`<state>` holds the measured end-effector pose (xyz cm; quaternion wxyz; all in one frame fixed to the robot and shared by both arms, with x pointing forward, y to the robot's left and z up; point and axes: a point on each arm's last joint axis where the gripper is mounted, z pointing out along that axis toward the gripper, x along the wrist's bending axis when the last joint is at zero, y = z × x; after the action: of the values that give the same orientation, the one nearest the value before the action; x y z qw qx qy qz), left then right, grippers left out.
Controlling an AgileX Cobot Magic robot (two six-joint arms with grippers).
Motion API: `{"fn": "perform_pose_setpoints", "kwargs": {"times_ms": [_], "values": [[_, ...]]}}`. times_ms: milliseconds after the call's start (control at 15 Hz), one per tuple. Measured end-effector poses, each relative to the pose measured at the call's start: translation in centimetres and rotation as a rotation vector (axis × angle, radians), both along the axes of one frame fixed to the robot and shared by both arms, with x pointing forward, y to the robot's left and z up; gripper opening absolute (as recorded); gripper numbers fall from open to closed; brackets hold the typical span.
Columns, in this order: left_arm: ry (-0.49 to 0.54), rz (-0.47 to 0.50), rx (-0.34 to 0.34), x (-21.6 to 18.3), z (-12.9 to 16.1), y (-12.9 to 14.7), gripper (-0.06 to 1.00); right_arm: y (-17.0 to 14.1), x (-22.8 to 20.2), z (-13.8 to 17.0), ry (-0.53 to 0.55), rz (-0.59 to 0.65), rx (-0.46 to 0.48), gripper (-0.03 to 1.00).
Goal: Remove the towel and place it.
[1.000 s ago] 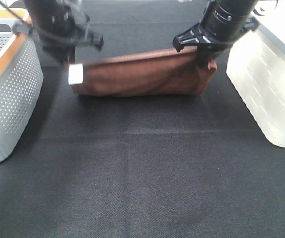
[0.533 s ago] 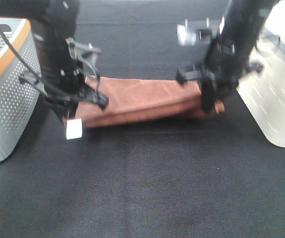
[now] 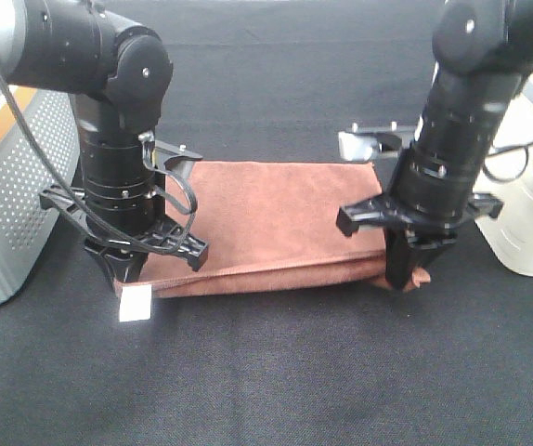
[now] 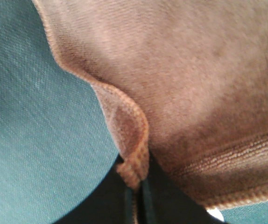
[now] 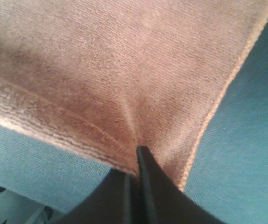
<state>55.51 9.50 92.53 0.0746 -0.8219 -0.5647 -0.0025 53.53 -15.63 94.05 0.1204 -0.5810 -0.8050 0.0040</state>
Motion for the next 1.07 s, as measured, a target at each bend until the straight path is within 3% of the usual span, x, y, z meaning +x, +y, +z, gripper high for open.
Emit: {"fn": "perform_pose_setpoints", "kwargs": {"times_ms": [67, 133, 200, 333, 467, 733, 867, 1067], "values": [[0.0, 0.012, 0.017, 0.0, 0.0, 0.2, 0.01, -0.2, 0.0, -0.1, -0.001, 0.005, -0.011, 0.15], [0.012, 0.016, 0.044, -0.1, 0.0, 0.5, 0.11, -0.5, 0.0, -0.1, 0.0, 0.01, -0.026, 0.39], [0.031, 0.016, 0.055, -0.3, -0.1, 0.6, 0.23, -0.7, -0.1, -0.2, 0.011, 0.016, -0.038, 0.58], [0.078, -0.017, -0.001, -0.7, -0.1, 0.2, 0.6, -1.0, -0.4, -0.1, 0.053, 0.028, -0.055, 0.8], [0.105, -0.047, -0.05, -1.0, 0.1, -0.2, 0.72, -1.1, -0.7, 0.1, 0.072, 0.039, -0.06, 0.83], [0.032, -0.067, -0.096, -1.3, 3.3, 0.0, 0.74, -1.3, -1.4, 2.6, 0.031, 0.045, -0.042, 0.84], [-0.053, -0.084, -0.125, -1.7, 6.5, 0.6, 0.74, -1.6, -2.1, 5.2, -0.029, 0.044, -0.013, 0.84], [-0.258, -0.101, -0.217, -4.1, 14.3, 2.4, 0.74, -2.3, -4.5, 10.8, -0.182, 0.035, 0.073, 0.84]]}}
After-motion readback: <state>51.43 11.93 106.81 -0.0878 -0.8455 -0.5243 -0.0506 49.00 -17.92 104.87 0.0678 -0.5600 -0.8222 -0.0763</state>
